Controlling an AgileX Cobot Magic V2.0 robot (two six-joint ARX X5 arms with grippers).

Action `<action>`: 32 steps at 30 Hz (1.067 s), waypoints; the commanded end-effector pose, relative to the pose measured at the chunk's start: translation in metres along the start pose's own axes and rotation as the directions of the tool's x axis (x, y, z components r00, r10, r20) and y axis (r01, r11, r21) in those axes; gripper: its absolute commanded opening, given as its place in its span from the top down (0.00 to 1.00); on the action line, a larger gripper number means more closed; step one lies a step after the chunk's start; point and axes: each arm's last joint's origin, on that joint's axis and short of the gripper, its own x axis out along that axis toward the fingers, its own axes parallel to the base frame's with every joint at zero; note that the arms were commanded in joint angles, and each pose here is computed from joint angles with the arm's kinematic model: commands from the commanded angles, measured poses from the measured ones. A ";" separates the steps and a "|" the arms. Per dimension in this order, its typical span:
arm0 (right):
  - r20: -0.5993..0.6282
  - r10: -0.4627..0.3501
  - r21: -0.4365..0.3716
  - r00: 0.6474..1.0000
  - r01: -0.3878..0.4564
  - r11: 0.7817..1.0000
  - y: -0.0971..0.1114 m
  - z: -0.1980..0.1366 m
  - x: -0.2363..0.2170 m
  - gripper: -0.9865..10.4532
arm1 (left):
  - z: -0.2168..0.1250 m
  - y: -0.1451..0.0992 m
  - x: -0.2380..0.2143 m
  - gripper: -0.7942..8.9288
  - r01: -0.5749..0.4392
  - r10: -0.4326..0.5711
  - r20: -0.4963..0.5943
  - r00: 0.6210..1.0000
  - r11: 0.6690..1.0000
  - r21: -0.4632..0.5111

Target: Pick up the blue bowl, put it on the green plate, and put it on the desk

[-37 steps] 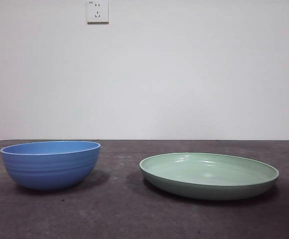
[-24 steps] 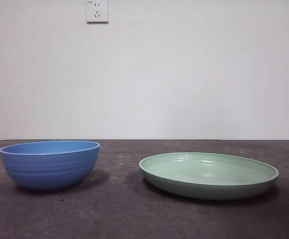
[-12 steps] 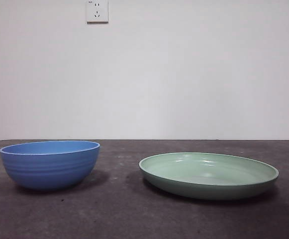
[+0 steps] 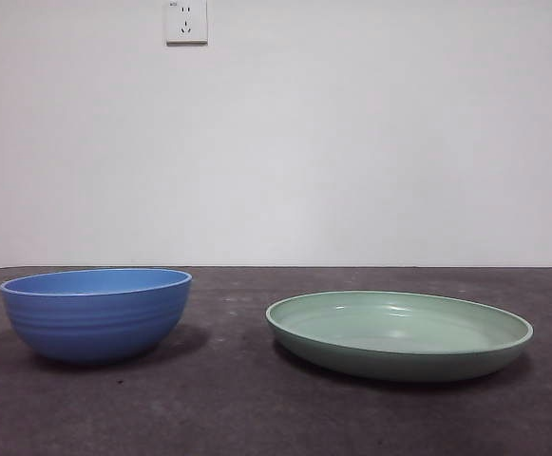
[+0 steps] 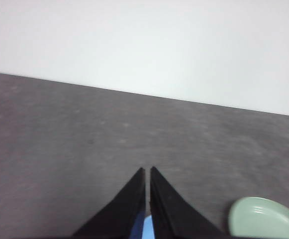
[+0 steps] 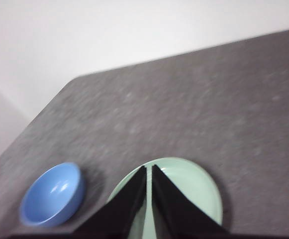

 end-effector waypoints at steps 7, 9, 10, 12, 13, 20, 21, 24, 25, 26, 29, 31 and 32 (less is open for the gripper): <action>-0.226 0.134 0.021 0.965 -0.132 0.991 0.010 0.030 0.017 0.90 | 0.052 -0.010 0.029 0.90 0.233 -0.251 -0.187 0.950 0.966 -0.115; -0.264 0.155 0.036 0.952 -0.151 0.988 0.009 0.032 0.021 0.90 | 0.055 -0.010 0.036 0.90 0.272 -0.295 -0.213 0.932 0.953 -0.132; -0.276 0.167 0.048 0.946 -0.160 0.986 0.009 0.032 0.023 0.90 | 0.056 -0.010 0.039 0.90 0.281 -0.306 -0.221 0.926 0.950 -0.138; -0.286 0.182 0.059 0.941 -0.172 0.983 0.008 0.033 0.026 0.90 | 0.054 -0.009 0.044 0.90 0.280 -0.310 -0.240 0.920 0.948 -0.149; -0.288 0.181 0.061 0.940 -0.171 0.983 0.008 0.033 0.027 0.90 | 0.053 -0.009 0.046 0.90 0.280 -0.311 -0.249 0.917 0.948 -0.153; -0.287 0.182 0.062 0.941 -0.171 0.983 0.008 0.033 0.026 0.90 | 0.048 -0.009 0.047 0.89 0.272 -0.313 -0.294 0.903 0.947 -0.173; -0.285 0.182 0.060 0.941 -0.172 0.983 0.008 0.033 0.026 0.90 | 0.047 -0.010 0.047 0.88 0.273 -0.315 -0.298 0.901 0.946 -0.174; -0.284 0.182 0.059 0.941 -0.172 0.983 0.008 0.033 0.026 0.90 | 0.047 -0.010 0.047 0.75 0.272 -0.315 -0.300 0.900 0.946 -0.176; -0.285 0.182 0.060 0.941 -0.172 0.983 0.008 0.033 0.026 0.87 | 0.047 -0.010 0.047 0.67 0.272 -0.315 -0.300 0.901 0.946 -0.175; -0.285 0.182 0.060 0.941 -0.172 0.983 0.008 0.033 0.026 0.83 | 0.047 -0.010 0.047 0.59 0.272 -0.315 -0.299 0.901 0.946 -0.175; -0.284 0.181 0.059 0.941 -0.172 0.983 0.008 0.033 0.026 0.60 | 0.047 -0.010 0.047 0.40 0.272 -0.315 -0.300 0.901 0.946 -0.175; -0.284 0.181 0.060 0.941 -0.172 0.983 0.008 0.033 0.026 0.46 | 0.047 -0.010 0.047 0.37 0.272 -0.315 -0.299 0.901 0.946 -0.175; -0.284 0.181 0.060 0.941 -0.172 0.983 0.008 0.033 0.026 0.43 | 0.047 -0.010 0.047 0.37 0.272 -0.315 -0.299 0.901 0.946 -0.175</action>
